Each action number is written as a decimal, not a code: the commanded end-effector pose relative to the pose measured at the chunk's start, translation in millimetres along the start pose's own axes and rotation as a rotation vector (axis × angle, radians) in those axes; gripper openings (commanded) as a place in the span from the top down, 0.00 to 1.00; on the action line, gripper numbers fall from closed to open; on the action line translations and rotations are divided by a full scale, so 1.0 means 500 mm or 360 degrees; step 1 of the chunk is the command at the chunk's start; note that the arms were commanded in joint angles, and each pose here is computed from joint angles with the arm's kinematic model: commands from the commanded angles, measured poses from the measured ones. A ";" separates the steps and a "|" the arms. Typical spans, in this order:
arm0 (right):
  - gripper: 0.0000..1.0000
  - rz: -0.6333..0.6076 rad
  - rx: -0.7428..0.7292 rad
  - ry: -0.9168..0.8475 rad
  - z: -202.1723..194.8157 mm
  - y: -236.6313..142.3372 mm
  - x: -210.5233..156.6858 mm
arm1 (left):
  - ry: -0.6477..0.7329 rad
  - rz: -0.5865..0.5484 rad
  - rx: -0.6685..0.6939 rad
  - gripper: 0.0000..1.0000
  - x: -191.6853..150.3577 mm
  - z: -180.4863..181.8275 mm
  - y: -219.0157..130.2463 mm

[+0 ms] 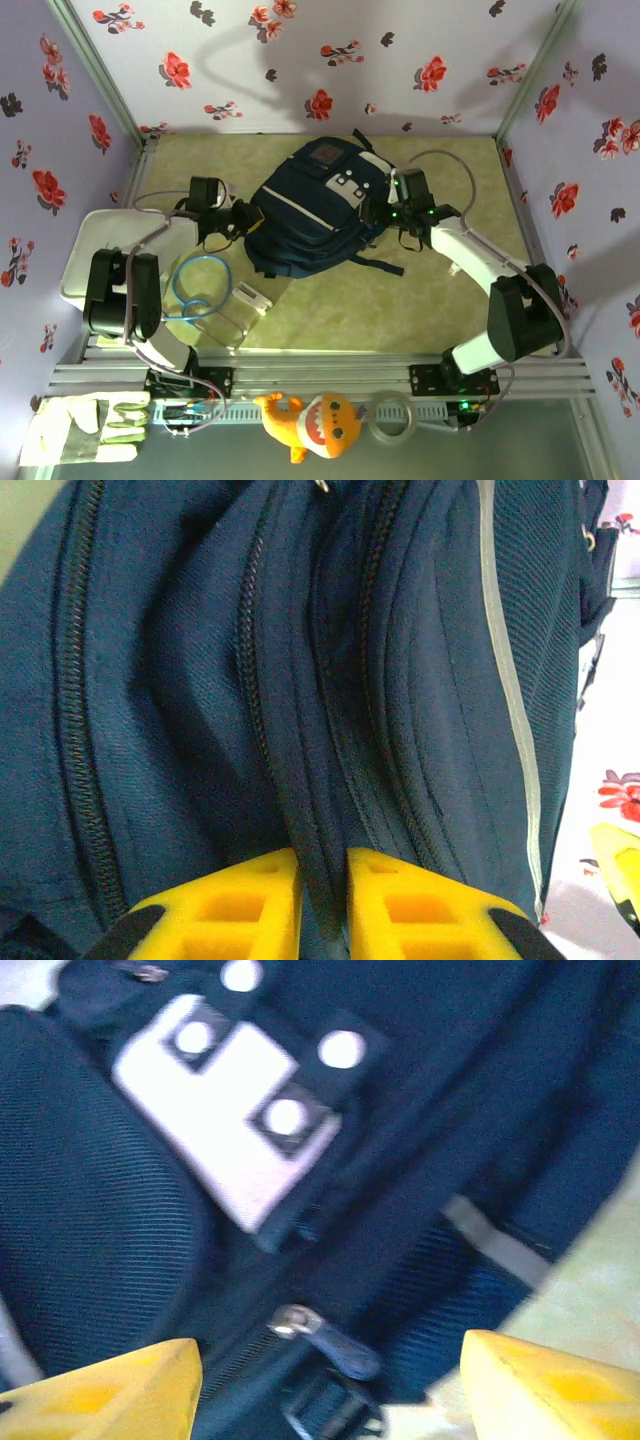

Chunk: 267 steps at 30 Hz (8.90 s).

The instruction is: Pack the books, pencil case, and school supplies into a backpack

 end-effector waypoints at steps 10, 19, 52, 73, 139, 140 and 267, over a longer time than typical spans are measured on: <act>0.23 0.0133 0.0277 -0.0102 0.108 0.078 -0.041 | 0.0001 -0.0063 0.0055 0.79 0.010 0.010 -0.006; 0.22 0.0196 0.0341 -0.0132 0.128 0.106 -0.056 | 0.0000 -0.0039 0.0059 0.77 0.007 0.013 0.002; 0.52 0.0504 0.0077 -0.0668 0.117 0.069 -0.188 | 0.0005 0.0006 0.0052 0.74 -0.001 0.008 0.027; 0.94 0.0525 0.0116 -0.0946 0.182 0.061 -0.267 | 0.0006 0.0028 0.0018 0.75 -0.010 -0.012 0.052; 0.69 0.0106 0.0224 0.0844 0.125 0.088 -0.123 | 0.1162 0.0363 0.0166 0.77 -0.270 -0.184 0.098; 0.69 0.0106 0.0223 0.0848 0.125 0.088 -0.124 | 0.1165 0.0356 0.0167 0.77 -0.269 -0.186 0.099; 1.00 -0.0263 -0.0411 0.0746 -0.085 0.015 -0.050 | 0.1485 0.0158 0.0583 1.00 -0.166 -0.133 0.065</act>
Point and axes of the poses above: each hand's point on the last joint's axis, 136 mm out from that joint toward the fingers, its own y axis out along the fingers, its own z axis along the line the jaws close on, x = y × z, the point moved 6 cm from there along -y, back along the fingers, and after that the axes turned 9 degrees about y, right-handed, at the moved point
